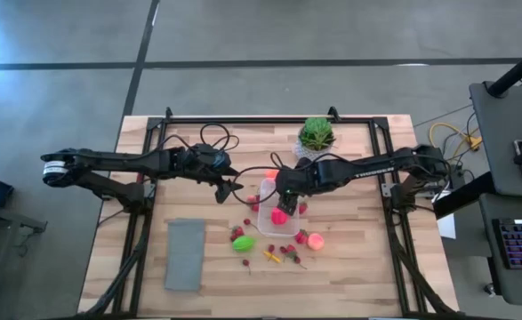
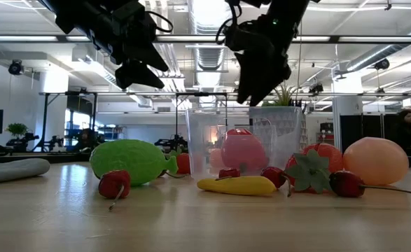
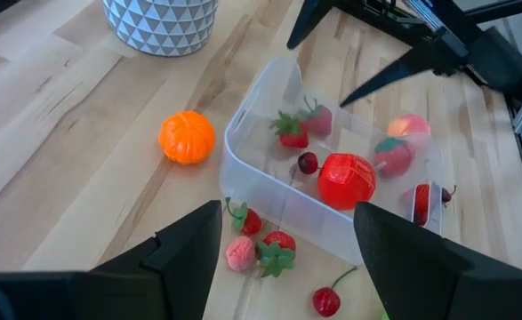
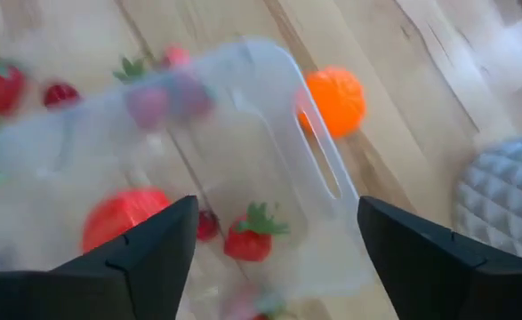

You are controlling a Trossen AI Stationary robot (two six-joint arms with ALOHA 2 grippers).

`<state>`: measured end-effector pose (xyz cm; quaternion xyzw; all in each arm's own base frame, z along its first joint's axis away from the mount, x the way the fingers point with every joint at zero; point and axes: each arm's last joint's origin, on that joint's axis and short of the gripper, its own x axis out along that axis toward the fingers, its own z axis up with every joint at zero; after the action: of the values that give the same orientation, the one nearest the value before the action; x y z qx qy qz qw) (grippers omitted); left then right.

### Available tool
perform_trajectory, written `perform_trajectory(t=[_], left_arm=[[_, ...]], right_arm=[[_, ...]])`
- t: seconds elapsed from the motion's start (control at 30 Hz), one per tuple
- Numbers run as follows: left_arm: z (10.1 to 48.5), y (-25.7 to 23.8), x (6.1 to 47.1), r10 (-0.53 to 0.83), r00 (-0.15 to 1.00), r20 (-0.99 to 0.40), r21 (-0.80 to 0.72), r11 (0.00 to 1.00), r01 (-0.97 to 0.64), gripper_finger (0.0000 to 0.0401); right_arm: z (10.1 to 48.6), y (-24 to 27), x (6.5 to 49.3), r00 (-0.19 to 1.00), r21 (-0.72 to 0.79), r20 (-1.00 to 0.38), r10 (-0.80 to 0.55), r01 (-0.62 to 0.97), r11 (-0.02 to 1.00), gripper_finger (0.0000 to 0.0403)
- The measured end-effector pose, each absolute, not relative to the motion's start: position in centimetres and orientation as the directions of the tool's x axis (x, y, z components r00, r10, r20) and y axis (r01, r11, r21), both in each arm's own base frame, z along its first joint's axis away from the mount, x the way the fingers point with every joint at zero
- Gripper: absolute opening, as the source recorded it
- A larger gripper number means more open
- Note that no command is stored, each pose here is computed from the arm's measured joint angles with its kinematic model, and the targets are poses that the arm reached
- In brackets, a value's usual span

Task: Pick and placing Produce into tupperware
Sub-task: Put the pink peach into the transparent bin

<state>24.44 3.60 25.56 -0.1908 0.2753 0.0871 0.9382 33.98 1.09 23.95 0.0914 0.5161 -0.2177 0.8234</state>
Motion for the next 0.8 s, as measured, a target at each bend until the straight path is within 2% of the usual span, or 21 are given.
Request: perform_trajectory(t=[0.17,0.27,0.53,0.8], left_arm=[[25.5,3.6,24.4,0.059,0.833,-0.551,-0.31,0.912,-0.269,0.0242],[25.5,3.6,24.4,0.059,0.833,-0.551,-0.31,0.912,-0.269,0.0242],[24.2,3.7,25.2,0.053,0.798,-0.6,-0.291,0.915,-0.28,0.0242],[20.9,3.9,27.0,0.034,0.718,-0.695,-0.199,0.951,-0.238,0.0242]], right_arm=[[23.1,0.9,32.1,0.193,-0.161,-0.947,-0.258,0.41,0.898,0.0301],[22.5,1.2,31.5,0.16,-0.181,-0.955,-0.25,0.355,0.917,0.0296],[22.1,2.5,29.8,0.199,-0.165,-0.95,-0.239,0.331,0.929,0.0285],[24.4,3.8,26.7,0.366,-0.075,-0.903,-0.223,0.379,0.923,0.0283]])
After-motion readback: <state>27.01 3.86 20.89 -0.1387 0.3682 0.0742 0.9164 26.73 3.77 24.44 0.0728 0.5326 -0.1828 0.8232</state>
